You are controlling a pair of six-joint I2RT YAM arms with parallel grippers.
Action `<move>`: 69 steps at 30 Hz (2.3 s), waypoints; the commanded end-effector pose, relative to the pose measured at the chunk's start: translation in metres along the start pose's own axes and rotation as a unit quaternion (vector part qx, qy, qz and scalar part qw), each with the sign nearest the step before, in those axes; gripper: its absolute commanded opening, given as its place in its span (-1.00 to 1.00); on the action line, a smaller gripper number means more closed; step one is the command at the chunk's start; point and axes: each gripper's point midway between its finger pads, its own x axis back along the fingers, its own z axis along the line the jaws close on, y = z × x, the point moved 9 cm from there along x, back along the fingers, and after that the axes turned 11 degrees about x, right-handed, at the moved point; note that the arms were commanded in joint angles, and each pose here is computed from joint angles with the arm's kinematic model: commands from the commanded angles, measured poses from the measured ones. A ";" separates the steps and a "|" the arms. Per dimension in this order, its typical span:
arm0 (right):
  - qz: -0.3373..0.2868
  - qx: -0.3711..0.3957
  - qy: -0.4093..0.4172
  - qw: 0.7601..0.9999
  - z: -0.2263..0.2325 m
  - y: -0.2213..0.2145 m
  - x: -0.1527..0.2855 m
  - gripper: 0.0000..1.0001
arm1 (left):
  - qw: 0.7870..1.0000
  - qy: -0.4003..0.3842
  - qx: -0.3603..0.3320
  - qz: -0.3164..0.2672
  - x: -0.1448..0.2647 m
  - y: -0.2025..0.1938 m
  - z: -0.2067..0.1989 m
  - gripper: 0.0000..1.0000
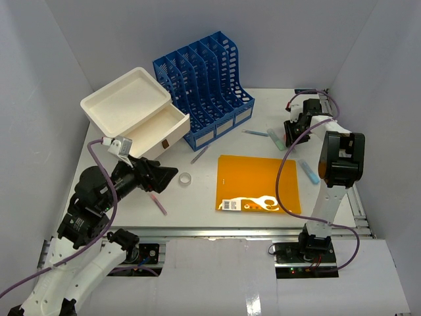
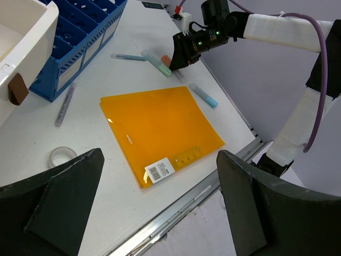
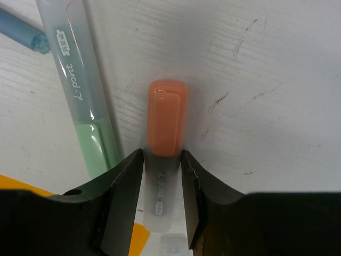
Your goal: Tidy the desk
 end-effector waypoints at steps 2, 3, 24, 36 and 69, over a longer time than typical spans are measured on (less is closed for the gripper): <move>0.018 -0.002 0.005 1.000 -0.002 -0.009 -0.011 -0.17 | 1.000 -0.011 0.014 0.004 0.001 -0.004 -0.001 0.96; 0.018 -0.002 0.005 1.000 -0.002 -0.009 -0.011 -0.18 | 1.000 -0.011 0.015 0.004 0.001 -0.004 -0.001 0.96; -0.280 0.545 0.090 0.785 0.244 0.149 0.170 -0.85 | 0.996 -0.062 0.061 -0.037 0.024 0.019 -0.033 0.96; -0.414 0.669 -0.008 0.617 0.399 0.240 0.202 -0.83 | 0.981 -0.094 0.070 -0.157 0.079 0.059 -0.072 0.96; -0.401 0.363 0.139 0.830 0.183 0.131 0.236 0.62 | 0.990 -0.082 0.117 0.004 -0.012 0.020 -0.036 0.88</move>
